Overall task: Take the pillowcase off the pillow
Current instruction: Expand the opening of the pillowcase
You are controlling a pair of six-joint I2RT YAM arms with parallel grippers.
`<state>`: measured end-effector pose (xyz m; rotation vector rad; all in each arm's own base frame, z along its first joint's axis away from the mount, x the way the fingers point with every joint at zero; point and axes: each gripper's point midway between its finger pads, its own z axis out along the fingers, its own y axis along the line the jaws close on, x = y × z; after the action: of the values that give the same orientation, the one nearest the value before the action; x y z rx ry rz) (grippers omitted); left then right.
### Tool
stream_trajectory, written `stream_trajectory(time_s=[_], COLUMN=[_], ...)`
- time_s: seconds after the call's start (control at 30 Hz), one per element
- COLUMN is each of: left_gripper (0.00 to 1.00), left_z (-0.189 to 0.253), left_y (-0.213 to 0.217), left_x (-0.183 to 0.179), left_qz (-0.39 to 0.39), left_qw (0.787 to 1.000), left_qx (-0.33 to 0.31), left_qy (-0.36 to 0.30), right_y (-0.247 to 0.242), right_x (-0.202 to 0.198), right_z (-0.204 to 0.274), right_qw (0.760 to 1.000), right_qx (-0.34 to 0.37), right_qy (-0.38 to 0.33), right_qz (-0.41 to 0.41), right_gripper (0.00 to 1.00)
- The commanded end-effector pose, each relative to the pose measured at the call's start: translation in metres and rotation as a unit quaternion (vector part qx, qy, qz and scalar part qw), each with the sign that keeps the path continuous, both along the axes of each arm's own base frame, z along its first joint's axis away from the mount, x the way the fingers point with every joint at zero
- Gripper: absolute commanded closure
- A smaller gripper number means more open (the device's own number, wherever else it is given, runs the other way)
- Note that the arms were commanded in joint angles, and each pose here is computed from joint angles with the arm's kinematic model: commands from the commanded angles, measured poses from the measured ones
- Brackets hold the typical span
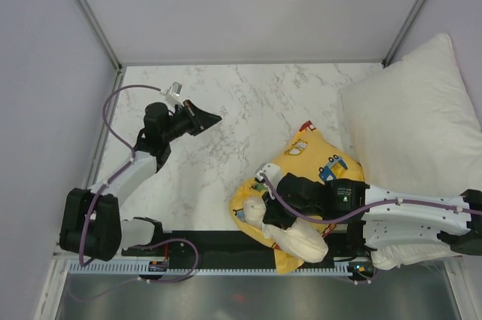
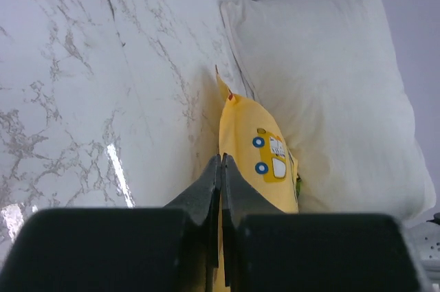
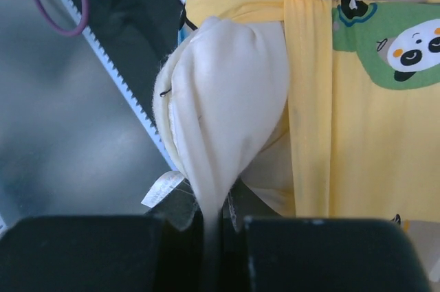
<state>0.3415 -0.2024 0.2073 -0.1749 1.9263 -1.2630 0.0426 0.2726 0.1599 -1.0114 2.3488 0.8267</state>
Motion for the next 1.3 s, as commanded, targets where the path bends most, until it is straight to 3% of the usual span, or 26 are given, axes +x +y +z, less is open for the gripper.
stream_trajectory(time_s=[0.0,0.03,0.17,0.2,0.23,0.27,0.47,0.9,1.27], left_gripper=[0.98,0.93,0.36,0.26,0.07,0.00,0.00,0.00,0.00], left_z=[0.051,0.047,0.051,0.042,0.047,0.033,-0.005,0.008,-0.020], left_y=[0.004,0.002,0.005,0.004,0.002,0.001,-0.008,-0.005,-0.012], left_x=[-0.018,-0.028,-0.066,-0.075,-0.087,-0.094,-0.123,-0.146,-0.129], left_qz=[0.006,0.000,-0.003,-0.010,-0.017,-0.022,-0.044,-0.030,-0.034], left_qw=[0.993,0.991,0.988,0.989,0.988,0.990,0.994,0.990,0.993], left_qx=[0.052,0.067,0.072,0.073,0.064,0.067,0.064,0.004,0.044], left_qy=[-0.110,-0.112,-0.140,-0.132,-0.139,-0.123,-0.072,-0.135,-0.106], right_y=[0.021,0.023,0.038,0.042,0.051,0.056,0.083,0.088,0.096], right_x=[0.039,0.048,0.079,0.085,0.095,0.100,0.122,0.172,0.168], right_z=[0.063,0.066,0.082,0.084,0.089,0.091,0.098,0.115,0.140], right_qw=[0.991,0.989,0.976,0.974,0.969,0.968,0.961,0.943,0.942], right_qx=[0.083,0.079,0.079,0.077,0.078,0.082,0.095,0.125,0.173], right_qy=[-0.075,-0.091,-0.159,-0.169,-0.186,-0.189,-0.199,-0.200,-0.189], right_qz=[-0.076,-0.091,-0.127,-0.131,-0.144,-0.145,-0.169,-0.235,-0.217], right_gripper=[1.00,1.00,1.00,1.00,1.00,1.00,1.00,1.00,1.00])
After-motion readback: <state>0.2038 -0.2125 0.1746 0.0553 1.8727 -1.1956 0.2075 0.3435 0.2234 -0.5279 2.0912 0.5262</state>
